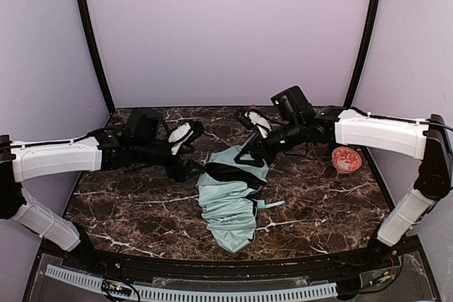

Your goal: Put away the umbrella

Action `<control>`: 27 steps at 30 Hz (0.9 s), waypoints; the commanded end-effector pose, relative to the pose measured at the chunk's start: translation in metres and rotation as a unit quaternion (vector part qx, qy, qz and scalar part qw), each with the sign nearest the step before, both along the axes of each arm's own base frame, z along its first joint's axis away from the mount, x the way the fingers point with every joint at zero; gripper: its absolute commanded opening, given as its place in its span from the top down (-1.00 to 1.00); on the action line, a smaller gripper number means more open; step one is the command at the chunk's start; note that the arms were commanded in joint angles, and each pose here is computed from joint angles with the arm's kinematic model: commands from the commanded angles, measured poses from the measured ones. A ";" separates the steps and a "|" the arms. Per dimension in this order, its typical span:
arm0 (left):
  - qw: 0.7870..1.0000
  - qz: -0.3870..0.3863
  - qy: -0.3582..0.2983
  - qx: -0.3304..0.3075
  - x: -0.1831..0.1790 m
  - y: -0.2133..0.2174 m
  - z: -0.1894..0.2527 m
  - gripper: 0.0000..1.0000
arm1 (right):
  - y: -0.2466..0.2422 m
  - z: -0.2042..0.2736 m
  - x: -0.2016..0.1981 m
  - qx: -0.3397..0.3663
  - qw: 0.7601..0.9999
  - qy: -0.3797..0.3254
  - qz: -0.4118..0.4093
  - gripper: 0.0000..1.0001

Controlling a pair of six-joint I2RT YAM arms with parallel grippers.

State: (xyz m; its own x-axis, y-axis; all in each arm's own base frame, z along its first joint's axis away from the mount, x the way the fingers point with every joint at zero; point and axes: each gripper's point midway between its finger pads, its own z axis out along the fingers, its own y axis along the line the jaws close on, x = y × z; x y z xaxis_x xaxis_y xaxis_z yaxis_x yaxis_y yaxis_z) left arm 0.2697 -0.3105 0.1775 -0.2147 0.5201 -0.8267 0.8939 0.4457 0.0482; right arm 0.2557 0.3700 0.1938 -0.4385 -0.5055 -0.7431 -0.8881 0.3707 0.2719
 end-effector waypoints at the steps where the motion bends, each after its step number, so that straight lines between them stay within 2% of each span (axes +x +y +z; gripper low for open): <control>1: 0.998 -0.041 -0.028 -0.027 -0.015 0.000 0.018 -0.57 | 0.006 -0.001 0.026 -0.006 0.998 -0.003 -0.063 -0.02; 4: 0.998 -0.065 0.005 -0.026 -0.024 -0.006 0.008 -0.58 | -0.007 -0.023 0.034 -0.028 0.994 0.018 -0.107 0.04; 7: 0.997 -0.070 0.042 -0.016 -0.024 -0.012 -0.006 -0.62 | -0.004 -0.042 0.020 -0.021 0.994 0.054 -0.091 -0.01; 10: 0.997 -0.059 0.044 -0.007 -0.016 -0.014 -0.013 -0.55 | -0.002 -0.069 0.005 -0.027 0.993 0.088 -0.079 -0.01; 13: 0.996 -0.072 0.060 -0.011 -0.019 -0.020 -0.021 -0.26 | 0.002 -0.094 -0.005 -0.040 0.991 0.106 -0.069 -0.01; 15: 0.993 -0.091 0.075 -0.024 -0.024 -0.028 -0.018 0.13 | 0.007 -0.108 -0.008 -0.037 0.990 0.120 -0.062 0.00; 17: 0.989 -0.117 0.083 -0.043 -0.031 -0.035 -0.011 0.41 | 0.014 -0.119 -0.006 -0.034 0.990 0.124 -0.058 0.05; 21: 0.983 -0.145 0.088 -0.066 -0.042 -0.043 -0.007 0.68 | 0.035 -0.129 -0.003 -0.019 0.990 0.129 -0.043 0.16; 23: 0.982 -0.154 0.089 -0.070 -0.046 -0.047 -0.006 0.73 | 0.042 -0.139 -0.008 -0.031 0.990 0.132 -0.032 0.18; 27: 0.980 -0.164 0.084 -0.074 -0.048 -0.055 -0.002 0.83 | 0.062 -0.130 -0.012 -0.014 0.992 0.125 -0.011 0.18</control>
